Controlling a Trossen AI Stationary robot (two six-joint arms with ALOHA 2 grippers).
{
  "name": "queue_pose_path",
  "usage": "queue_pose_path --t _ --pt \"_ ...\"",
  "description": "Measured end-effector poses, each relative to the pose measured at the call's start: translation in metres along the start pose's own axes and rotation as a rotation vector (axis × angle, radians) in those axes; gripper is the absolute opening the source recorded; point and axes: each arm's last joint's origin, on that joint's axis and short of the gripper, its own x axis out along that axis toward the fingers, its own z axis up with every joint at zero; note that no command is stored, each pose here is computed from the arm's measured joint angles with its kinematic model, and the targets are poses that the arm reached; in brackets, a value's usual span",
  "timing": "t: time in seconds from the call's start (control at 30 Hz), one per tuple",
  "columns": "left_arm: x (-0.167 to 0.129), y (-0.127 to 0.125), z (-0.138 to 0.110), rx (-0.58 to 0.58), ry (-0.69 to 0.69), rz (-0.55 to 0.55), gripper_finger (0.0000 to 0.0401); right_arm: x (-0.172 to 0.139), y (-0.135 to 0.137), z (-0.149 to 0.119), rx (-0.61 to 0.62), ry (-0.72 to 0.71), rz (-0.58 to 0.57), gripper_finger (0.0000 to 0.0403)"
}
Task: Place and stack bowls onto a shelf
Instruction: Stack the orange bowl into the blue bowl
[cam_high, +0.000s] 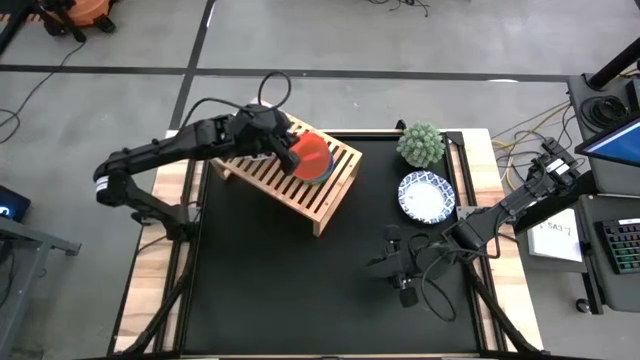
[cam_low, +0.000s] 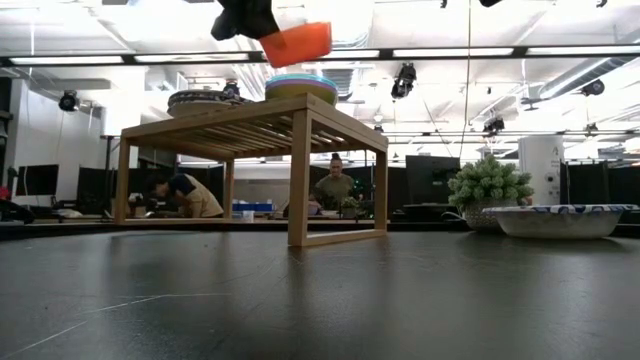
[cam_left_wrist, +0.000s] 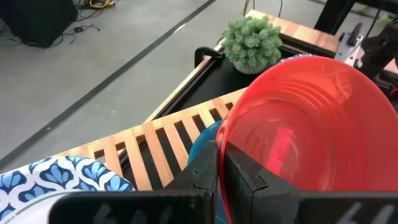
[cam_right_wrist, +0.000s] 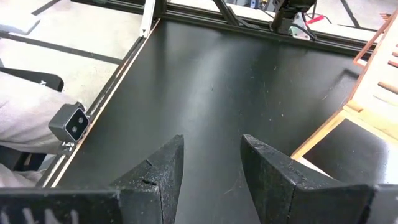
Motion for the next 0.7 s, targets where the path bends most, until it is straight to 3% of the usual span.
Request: queue_pose_path --t 0.37,0.7 --pt "0.026 -0.001 -0.004 0.017 0.055 0.037 0.0000 0.000 0.000 0.000 0.002 0.001 0.000 0.0148" --pt "0.029 0.000 -0.004 0.015 0.058 0.043 0.0000 0.000 0.000 0.000 -0.001 0.001 0.000 0.0148"
